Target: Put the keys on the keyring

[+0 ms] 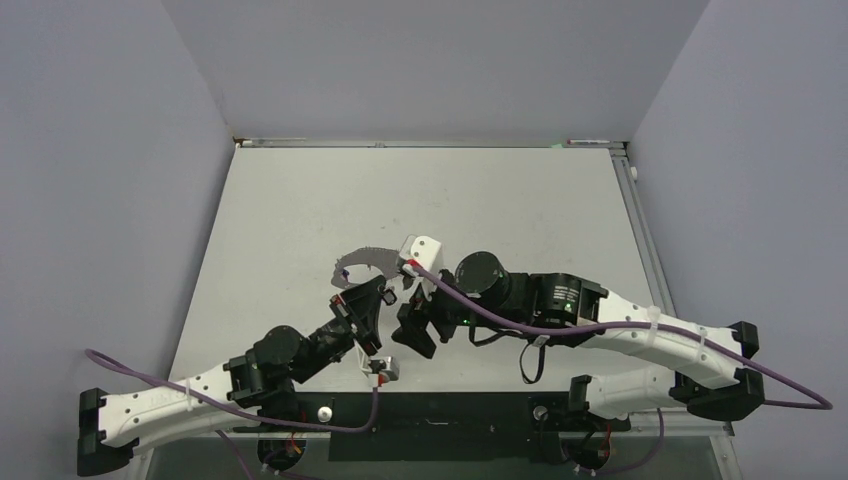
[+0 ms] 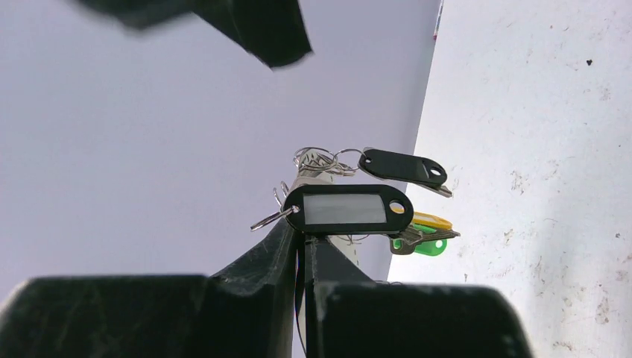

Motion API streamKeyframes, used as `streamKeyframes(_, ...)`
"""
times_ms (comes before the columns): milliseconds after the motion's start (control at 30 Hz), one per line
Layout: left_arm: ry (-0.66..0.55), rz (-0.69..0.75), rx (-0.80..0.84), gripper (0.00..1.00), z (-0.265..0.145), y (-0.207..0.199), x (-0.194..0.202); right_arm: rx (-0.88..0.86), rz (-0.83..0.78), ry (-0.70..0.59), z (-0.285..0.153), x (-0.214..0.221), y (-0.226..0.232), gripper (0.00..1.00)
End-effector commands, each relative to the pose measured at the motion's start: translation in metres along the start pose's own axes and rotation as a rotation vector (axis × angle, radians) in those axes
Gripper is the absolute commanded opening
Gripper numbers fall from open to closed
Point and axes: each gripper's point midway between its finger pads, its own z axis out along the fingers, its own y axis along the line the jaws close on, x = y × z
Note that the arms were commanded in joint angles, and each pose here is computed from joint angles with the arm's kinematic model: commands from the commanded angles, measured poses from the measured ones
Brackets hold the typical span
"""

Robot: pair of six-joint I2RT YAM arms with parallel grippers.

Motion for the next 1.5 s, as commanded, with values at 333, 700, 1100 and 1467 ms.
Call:
streamKeyframes(333,-0.099,-0.069,-0.156,0.0,-0.012,0.043,-0.016,0.258,-0.606,-0.276,-0.046,-0.017,-0.059,0.62)
streamKeyframes(700,-0.195,-0.136,-0.098,0.0,-0.016,0.031,-0.029,0.175,-0.924,-0.275,-0.026,-0.023,-0.041,0.56)
streamKeyframes(1100,-0.265,-0.188,-0.028,0.0,-0.022,0.018,-0.041,0.049,-1.08,-0.271,-0.003,-0.036,-0.007,0.42)
streamKeyframes(1467,-0.295,-0.211,0.022,0.0,-0.022,0.009,-0.047,0.055,-1.15,-0.224,-0.001,-0.035,-0.005,0.37)
